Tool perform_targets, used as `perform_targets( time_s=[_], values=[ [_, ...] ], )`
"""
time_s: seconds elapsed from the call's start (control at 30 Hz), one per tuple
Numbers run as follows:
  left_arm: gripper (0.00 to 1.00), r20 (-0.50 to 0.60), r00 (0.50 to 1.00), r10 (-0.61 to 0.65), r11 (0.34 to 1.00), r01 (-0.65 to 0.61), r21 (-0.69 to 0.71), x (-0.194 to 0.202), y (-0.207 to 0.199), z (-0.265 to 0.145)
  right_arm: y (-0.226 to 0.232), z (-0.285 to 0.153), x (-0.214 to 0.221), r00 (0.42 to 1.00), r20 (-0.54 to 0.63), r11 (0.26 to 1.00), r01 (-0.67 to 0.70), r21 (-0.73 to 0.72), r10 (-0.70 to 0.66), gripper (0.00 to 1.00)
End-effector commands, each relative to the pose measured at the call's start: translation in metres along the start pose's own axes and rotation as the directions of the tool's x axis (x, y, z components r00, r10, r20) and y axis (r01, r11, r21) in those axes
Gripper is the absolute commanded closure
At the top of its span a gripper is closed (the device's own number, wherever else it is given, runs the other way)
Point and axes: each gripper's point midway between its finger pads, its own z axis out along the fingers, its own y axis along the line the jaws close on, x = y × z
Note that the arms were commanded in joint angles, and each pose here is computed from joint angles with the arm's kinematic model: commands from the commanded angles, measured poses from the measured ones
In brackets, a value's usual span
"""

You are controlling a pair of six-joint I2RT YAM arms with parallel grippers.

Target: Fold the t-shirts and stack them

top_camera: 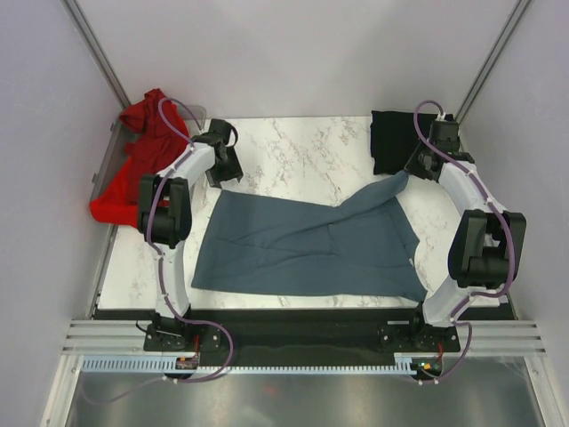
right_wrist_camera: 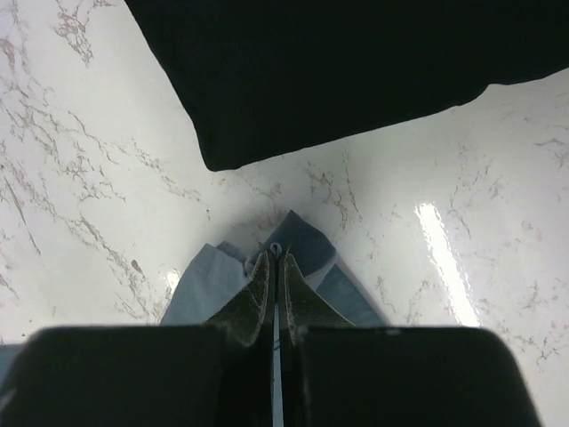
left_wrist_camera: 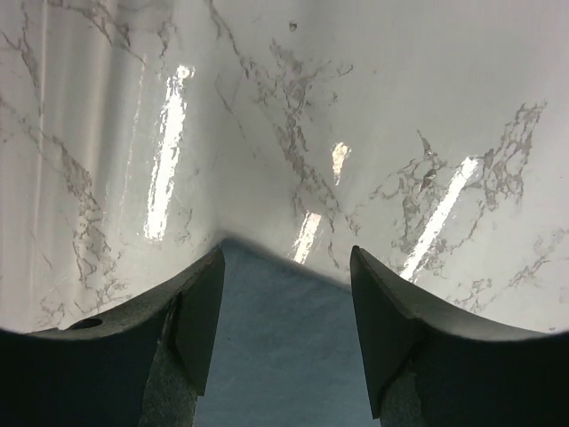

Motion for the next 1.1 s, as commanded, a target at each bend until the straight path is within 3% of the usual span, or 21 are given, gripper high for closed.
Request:
perform_targets(
  time_s=[0.0, 0.17, 0.3, 0.47, 0.57, 0.7, 0.93, 1.07],
  values=[
    [0.35, 0.017, 0.999, 0.035, 0.994, -0.033, -0.103, -0.004, 0.012, 0.0, 0.011, -0.012, -0.014, 0.998, 0.056, 0.999, -0.005, -0.054, 0.008, 1.0],
    [0.39, 0.016, 0.999, 0.031, 0.99, -0.028, -0.141, 0.004, 0.013, 0.003, 0.012, -0.01, -0.01, 0.999, 0.047, 0.998, -0.008, -0.062, 0.011, 1.0],
    [0.51, -0.009, 1.0, 0.022, 0.99, -0.023, -0.137, 0.01, 0.011, 0.013, 0.011, -0.009, -0.006, 0.999, 0.039, 0.998, -0.006, -0.061, 0.008, 1.0],
    [0.58, -0.027, 0.999, 0.028, 0.988, -0.031, -0.149, 0.013, 0.011, 0.027, 0.011, -0.01, -0.006, 0.999, 0.039, 0.998, -0.007, -0.065, 0.009, 1.0],
    [0.69, -0.042, 0.999, 0.021, 0.988, -0.027, -0.151, 0.017, 0.012, 0.029, 0.011, -0.01, -0.005, 0.999, 0.038, 0.998, -0.006, -0.068, 0.009, 1.0],
    [0.97, -0.03, 0.999, 0.019, 0.99, -0.023, -0.143, 0.011, 0.009, 0.022, 0.022, -0.011, -0.005, 1.0, 0.03, 0.992, -0.001, -0.123, 0.005, 1.0],
    [0.98, 0.015, 1.0, -0.001, 0.994, 0.003, -0.113, -0.011, 0.002, -0.03, 0.091, -0.036, -0.003, 0.999, 0.011, 0.927, 0.042, -0.373, -0.041, 1.0],
    [0.98, 0.05, 0.998, -0.032, 0.992, 0.038, -0.121, -0.008, 0.014, -0.062, 0.102, -0.06, 0.002, 0.997, 0.034, 0.908, 0.074, -0.413, -0.065, 1.0]
  ],
)
